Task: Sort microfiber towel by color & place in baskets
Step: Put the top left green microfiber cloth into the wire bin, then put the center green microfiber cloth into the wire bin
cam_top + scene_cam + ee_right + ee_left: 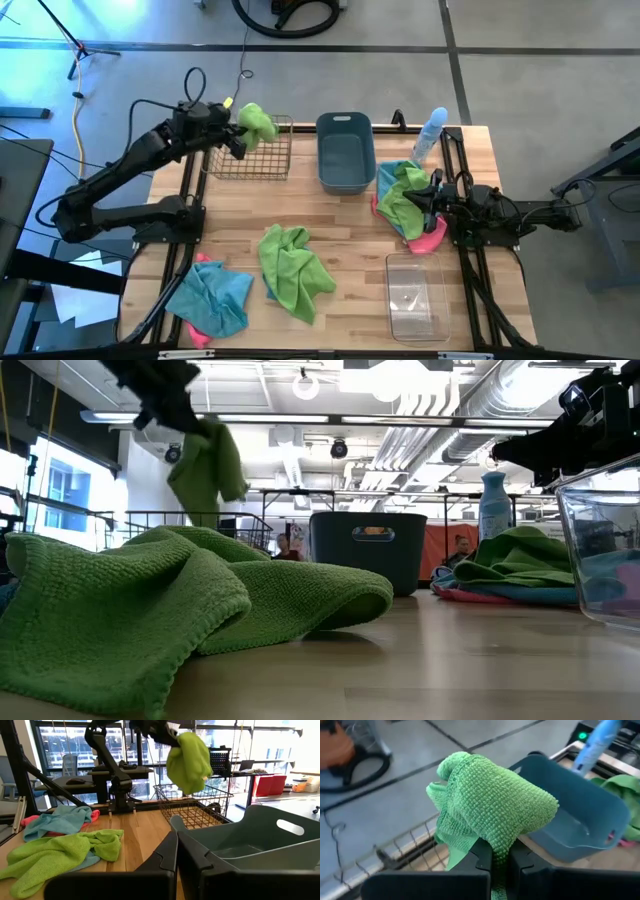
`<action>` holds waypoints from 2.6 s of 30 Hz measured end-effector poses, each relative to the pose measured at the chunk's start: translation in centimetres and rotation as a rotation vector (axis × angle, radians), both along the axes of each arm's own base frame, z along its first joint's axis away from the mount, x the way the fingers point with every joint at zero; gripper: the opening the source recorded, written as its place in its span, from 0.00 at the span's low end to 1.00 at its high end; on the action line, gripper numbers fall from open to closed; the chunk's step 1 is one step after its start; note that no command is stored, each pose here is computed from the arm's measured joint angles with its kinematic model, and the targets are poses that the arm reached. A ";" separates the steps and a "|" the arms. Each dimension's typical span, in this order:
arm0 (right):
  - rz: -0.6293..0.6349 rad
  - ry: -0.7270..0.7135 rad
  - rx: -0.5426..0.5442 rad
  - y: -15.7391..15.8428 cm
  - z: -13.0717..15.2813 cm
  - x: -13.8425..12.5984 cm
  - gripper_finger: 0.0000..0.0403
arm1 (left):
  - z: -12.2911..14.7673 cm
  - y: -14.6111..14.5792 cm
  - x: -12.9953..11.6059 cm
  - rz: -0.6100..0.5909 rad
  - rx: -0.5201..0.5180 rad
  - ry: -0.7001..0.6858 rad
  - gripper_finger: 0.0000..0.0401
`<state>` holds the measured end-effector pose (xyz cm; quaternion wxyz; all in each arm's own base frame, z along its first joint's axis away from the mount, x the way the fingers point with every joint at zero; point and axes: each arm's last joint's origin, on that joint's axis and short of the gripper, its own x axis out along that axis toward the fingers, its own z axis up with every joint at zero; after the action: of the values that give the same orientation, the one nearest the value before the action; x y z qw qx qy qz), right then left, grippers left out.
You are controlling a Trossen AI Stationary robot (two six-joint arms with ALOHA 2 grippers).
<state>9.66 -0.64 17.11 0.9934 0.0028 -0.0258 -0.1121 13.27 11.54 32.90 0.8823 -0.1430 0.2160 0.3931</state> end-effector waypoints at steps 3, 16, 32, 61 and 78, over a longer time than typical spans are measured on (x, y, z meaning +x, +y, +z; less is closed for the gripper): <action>0.000 0.000 0.000 0.0 0.0 0.0 0.00 | -2.2 0.7 0.0 0.078 -0.069 0.011 0.00; 0.000 0.000 0.000 0.0 0.0 0.0 0.00 | -8.0 1.0 -0.8 0.393 -0.167 0.043 0.02; 0.000 0.000 0.000 0.0 0.0 0.0 0.00 | -7.6 1.2 -1.1 0.366 -0.147 0.109 0.45; 0.000 0.000 0.000 0.0 0.0 0.0 0.00 | -1.3 -6.5 4.2 -0.525 -0.293 -0.229 0.63; 0.000 0.000 0.000 0.0 0.0 0.0 0.00 | -5.0 -21.0 10.9 -1.080 -0.007 0.207 0.63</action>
<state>9.66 -0.64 17.11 0.9934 0.0028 -0.0259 -0.1120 24.21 -9.49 27.89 0.9322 0.0246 0.3457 -0.1043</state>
